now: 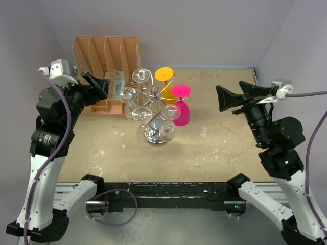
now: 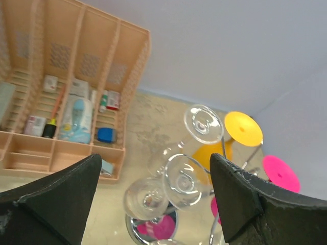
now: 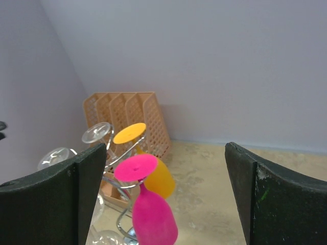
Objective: Take the wine glass off the wine glass rack
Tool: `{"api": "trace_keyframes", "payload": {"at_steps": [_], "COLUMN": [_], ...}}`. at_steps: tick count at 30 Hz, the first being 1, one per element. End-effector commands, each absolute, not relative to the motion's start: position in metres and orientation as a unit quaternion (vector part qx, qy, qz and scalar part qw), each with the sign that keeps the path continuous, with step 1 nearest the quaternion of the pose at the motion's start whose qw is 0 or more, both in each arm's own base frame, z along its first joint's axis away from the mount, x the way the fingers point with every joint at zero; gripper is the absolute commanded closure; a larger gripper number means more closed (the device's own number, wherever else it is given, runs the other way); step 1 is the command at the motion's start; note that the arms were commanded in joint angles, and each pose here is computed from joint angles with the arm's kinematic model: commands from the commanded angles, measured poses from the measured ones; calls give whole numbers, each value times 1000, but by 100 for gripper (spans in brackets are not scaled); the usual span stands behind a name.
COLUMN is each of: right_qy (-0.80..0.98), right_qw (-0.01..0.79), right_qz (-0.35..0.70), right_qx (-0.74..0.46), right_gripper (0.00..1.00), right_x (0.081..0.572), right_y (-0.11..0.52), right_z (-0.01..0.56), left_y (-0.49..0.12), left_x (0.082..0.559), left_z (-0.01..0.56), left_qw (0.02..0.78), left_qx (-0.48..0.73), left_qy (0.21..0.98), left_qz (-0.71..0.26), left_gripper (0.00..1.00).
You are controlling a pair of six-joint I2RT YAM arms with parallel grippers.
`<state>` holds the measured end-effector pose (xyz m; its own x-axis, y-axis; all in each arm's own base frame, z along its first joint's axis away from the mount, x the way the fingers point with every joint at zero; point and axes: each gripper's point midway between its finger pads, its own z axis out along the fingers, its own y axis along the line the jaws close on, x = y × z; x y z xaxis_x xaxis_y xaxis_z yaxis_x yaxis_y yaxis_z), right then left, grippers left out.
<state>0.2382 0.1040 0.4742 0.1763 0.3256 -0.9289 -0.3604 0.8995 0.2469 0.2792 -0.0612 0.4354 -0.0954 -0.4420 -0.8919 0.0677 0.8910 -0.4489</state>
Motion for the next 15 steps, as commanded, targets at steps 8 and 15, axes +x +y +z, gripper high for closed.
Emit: {"api": "trace_keyframes", "payload": {"at_steps": [8, 15], "right_qy": [542, 545], "right_qw": [778, 774], "right_qz": [308, 310], "right_qx": [-72, -84], "right_gripper": [0, 0], "right_x": [235, 240], "right_y": [143, 150], "right_z": [499, 495], "left_y": [-127, -103], "left_x": [251, 269], "left_z": [426, 395], "left_qw": [565, 534], "left_qx": [-30, -56], "left_qy": [754, 809], "left_qz": [-334, -240], "left_gripper": [21, 23]}}
